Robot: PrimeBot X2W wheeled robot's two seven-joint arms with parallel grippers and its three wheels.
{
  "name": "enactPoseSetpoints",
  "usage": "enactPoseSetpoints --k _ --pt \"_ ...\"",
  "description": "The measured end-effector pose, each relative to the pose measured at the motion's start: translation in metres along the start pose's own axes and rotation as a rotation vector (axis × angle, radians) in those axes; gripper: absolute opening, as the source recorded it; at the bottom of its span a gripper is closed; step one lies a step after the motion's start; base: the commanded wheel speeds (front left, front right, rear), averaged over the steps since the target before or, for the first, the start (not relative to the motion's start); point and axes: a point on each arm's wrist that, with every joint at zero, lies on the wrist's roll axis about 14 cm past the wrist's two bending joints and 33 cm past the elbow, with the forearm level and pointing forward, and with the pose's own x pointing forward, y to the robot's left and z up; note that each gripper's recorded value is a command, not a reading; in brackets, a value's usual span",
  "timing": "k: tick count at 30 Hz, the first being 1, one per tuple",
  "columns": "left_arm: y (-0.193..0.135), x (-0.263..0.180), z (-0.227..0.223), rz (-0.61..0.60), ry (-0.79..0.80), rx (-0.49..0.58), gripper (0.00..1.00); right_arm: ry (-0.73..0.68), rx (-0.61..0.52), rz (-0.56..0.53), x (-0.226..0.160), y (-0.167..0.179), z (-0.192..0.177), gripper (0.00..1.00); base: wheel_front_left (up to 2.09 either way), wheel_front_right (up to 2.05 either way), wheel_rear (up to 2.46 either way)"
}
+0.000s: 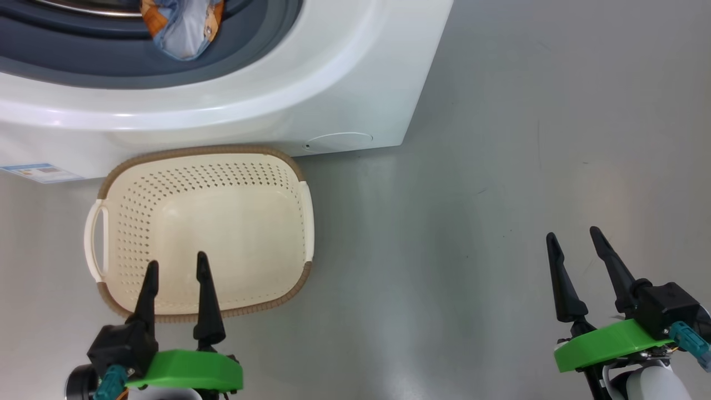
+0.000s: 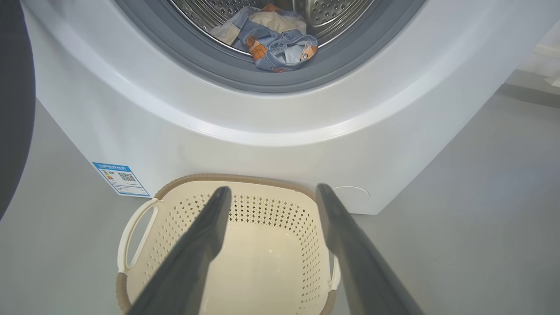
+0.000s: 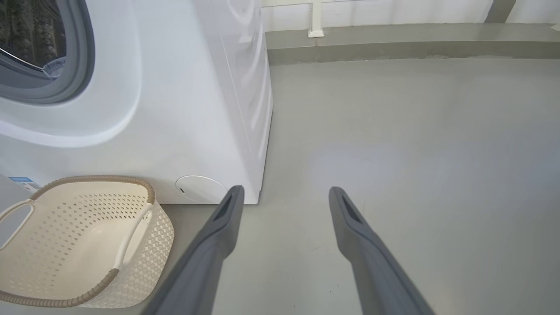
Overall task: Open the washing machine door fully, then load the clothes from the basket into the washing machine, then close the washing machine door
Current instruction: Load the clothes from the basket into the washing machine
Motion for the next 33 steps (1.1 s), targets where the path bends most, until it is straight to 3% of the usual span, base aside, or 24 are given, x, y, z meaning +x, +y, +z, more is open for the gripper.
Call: enactPoseSetpoints --k 13,24,33 --pt "-0.005 0.009 0.006 -0.015 -0.003 0.019 1.00 0.008 -0.005 -0.008 -0.003 -0.003 -0.002 1.00 0.00 0.00 0.00" --pt "-0.035 0.076 0.020 -0.117 0.009 0.065 1.00 0.043 -0.002 -0.041 -0.010 -0.012 -0.012 1.00 0.00 0.00 0.00" --pt "-0.042 0.136 0.042 -0.094 0.055 0.089 1.00 0.054 0.000 -0.054 -0.021 -0.015 -0.013 1.00 0.00 0.00 0.00"
